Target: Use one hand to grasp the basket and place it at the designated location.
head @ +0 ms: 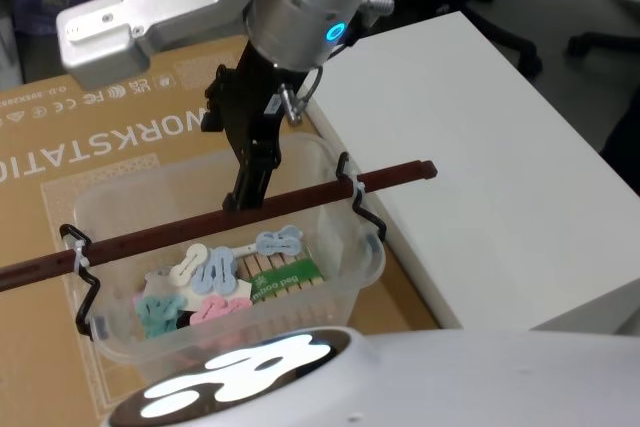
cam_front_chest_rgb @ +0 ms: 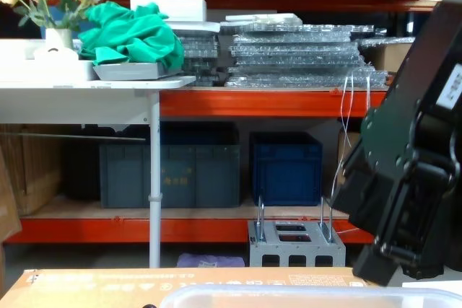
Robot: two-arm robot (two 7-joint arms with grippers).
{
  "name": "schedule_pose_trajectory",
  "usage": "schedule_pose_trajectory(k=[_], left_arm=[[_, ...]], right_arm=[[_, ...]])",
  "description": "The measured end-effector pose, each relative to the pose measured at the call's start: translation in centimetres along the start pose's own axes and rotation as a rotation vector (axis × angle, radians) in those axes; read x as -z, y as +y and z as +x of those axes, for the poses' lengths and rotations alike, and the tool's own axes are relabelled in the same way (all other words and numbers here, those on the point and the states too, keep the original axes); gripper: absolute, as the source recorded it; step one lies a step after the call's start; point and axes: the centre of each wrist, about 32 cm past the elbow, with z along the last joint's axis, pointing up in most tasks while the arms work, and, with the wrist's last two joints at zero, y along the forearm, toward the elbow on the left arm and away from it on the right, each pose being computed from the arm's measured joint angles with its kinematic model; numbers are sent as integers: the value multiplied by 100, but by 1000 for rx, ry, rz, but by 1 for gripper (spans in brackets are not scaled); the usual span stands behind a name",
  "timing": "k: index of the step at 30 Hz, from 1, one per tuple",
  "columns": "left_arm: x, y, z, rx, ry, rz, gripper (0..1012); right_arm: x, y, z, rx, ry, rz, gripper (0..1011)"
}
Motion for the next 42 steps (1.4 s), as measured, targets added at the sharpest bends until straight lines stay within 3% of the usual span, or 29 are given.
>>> schedule_pose_trajectory(k=[21, 42], left_arm=[[0, 0, 0, 0, 0, 0, 0], [0, 0, 0, 0, 0, 0, 0]], right_arm=[[2, 428, 101, -99, 13, 1, 1000], [-44, 614, 144, -132, 2, 8, 1000]])
